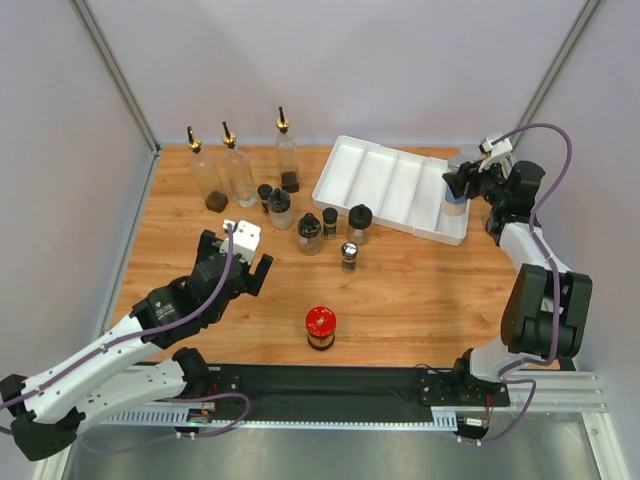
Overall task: Organize the condiment bottles
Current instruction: Place the bottle in the storage box.
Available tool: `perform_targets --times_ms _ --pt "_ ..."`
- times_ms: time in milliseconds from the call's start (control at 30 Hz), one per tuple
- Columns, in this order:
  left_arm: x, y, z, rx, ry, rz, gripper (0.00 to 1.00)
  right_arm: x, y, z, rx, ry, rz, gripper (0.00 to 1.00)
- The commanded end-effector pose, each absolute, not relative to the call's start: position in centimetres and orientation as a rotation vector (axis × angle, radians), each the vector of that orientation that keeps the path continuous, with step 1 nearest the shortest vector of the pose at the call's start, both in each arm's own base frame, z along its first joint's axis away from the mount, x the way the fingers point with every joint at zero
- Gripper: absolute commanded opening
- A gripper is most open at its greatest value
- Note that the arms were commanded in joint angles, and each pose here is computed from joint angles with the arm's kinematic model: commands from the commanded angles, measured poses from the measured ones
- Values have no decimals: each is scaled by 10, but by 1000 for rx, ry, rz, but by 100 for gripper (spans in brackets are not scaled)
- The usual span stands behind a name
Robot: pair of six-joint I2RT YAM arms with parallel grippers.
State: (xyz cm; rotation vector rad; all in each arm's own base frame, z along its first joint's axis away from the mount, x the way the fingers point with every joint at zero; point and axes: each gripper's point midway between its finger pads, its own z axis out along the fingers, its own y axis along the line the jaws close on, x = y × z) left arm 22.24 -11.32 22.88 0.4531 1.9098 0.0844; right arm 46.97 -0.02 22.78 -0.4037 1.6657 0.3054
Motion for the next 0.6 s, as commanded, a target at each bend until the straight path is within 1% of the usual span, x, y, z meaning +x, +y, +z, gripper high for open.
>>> perform_targets --times_ms 0,67,267,500,567 --pt "226 -114 230 439 1899 93 100 489 -11 248 -404 1523 207 26" --pt "227 -114 229 442 1902 98 100 494 -18 250 -386 1490 161 27" --pt "228 -114 227 444 1907 105 100 512 -40 228 -330 1503 69 28" --pt "231 -115 223 450 1920 115 100 529 -50 212 -315 1512 49 29" --pt "232 -115 222 451 1923 116 100 536 -56 208 -294 1510 27 31"
